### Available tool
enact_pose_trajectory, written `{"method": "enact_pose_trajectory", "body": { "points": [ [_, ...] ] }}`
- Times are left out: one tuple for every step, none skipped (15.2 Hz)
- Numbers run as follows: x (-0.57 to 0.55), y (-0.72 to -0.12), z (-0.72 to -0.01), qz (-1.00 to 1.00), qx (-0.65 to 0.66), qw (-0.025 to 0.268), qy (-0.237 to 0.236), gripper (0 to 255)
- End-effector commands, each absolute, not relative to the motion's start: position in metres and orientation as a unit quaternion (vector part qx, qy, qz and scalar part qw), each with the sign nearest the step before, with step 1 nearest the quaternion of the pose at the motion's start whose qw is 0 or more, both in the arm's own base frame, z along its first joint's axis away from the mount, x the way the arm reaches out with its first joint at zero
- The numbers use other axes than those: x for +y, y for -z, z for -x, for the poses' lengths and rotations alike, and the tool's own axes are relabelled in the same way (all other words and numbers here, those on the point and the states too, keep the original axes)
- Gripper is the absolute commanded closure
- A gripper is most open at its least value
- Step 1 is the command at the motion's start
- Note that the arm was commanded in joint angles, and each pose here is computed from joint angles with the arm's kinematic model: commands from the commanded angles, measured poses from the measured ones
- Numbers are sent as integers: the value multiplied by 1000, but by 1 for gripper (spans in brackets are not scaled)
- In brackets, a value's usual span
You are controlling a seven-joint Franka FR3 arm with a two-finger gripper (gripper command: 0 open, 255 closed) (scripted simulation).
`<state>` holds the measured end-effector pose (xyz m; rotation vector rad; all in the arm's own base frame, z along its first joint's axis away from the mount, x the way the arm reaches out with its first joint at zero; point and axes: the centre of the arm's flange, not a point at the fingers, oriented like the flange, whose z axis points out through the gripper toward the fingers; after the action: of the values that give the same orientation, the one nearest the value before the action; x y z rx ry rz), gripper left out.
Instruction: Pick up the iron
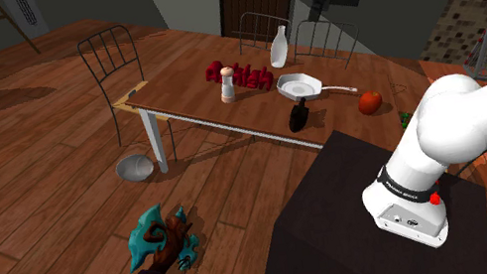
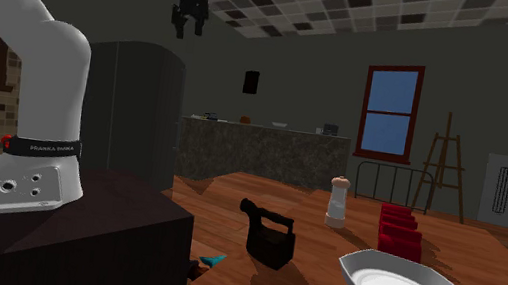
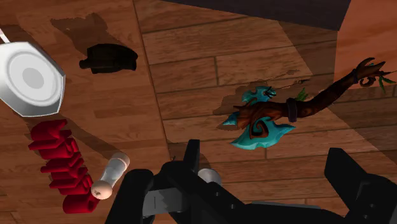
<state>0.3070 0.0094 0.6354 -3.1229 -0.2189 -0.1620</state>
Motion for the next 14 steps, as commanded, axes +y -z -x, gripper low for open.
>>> {"method": "enact_pose_trajectory", "body": {
  "points": [
    [9,-635,-307,996,-70,3,52,0],
    [4,-626,-314,997,-57,5,50,0],
    [-2,-616,-322,998,-43,6,49,0],
    [-9,-606,-329,998,-30,7,47,0],
    [-15,-597,-336,999,-17,9,46,0],
    [-21,-587,-342,999,-4,10,45,0],
    [-28,-577,-349,999,9,11,43,0],
    [-35,-567,-355,999,22,13,42,0],
    [-41,-557,-361,998,36,14,40,0],
    [-48,-547,-367,998,49,15,39,0],
    [-55,-537,-373,997,62,17,37,0],
    [-62,-527,-378,996,75,18,36,0],
    [-70,-517,-383,995,88,19,34,0],
    [-77,-507,-388,994,101,20,33,0]
  ]
}}
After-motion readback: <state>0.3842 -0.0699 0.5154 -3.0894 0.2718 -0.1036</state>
